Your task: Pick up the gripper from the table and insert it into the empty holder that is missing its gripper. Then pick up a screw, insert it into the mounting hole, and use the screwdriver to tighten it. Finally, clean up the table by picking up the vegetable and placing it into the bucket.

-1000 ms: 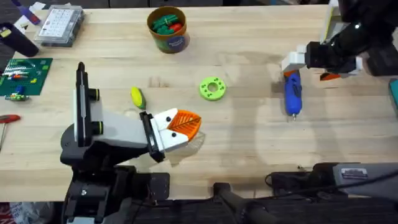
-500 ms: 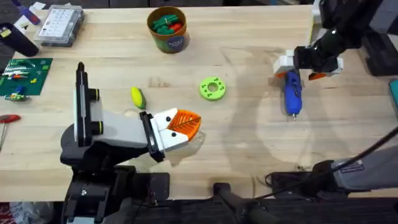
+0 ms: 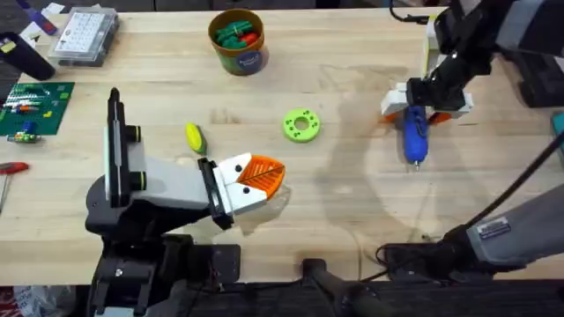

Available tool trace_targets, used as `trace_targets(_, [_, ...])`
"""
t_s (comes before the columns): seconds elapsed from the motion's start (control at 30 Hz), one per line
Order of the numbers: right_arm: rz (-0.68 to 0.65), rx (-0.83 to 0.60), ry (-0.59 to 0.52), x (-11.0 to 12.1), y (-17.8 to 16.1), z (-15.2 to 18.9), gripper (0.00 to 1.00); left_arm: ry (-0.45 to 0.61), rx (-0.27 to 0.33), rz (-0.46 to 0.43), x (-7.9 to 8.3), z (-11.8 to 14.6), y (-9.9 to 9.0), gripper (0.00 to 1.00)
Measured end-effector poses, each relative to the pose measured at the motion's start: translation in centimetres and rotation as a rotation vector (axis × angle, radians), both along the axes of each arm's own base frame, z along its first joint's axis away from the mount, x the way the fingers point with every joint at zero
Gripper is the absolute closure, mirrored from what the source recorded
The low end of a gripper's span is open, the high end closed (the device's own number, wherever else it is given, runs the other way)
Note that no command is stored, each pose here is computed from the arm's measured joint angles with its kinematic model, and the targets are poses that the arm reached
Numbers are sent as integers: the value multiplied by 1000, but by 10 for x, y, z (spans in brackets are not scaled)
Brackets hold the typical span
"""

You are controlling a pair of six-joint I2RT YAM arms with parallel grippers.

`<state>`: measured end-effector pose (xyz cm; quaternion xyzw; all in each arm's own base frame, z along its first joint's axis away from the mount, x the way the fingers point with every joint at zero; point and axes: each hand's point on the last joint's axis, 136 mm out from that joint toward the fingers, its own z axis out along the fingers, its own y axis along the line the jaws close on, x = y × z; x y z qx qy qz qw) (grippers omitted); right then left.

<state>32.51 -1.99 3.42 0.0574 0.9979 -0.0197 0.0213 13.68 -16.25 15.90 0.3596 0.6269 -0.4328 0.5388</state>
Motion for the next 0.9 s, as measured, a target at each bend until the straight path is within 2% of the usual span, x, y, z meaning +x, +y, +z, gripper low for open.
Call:
trace_targets(0.13, [1, 4, -5, 1, 1, 0, 73, 0, 0, 0, 0, 0, 0, 996])
trace_targets(0.23, [2, 6, -15, 4, 1, 0, 187, 0, 0, 0, 0, 0, 0, 996])
trace_targets(0.53, [10, -4, -46, 12, -1, 0, 944, 0, 0, 0, 0, 0, 0, 996])
trace_targets(0.57, [10, -1, -49, 13, 0, -1, 977, 0, 0, 0, 0, 0, 0, 996])
trace_targets(0.9, [11, 1, -55, 13, 0, 0, 978, 0, 0, 0, 0, 0, 0, 996])
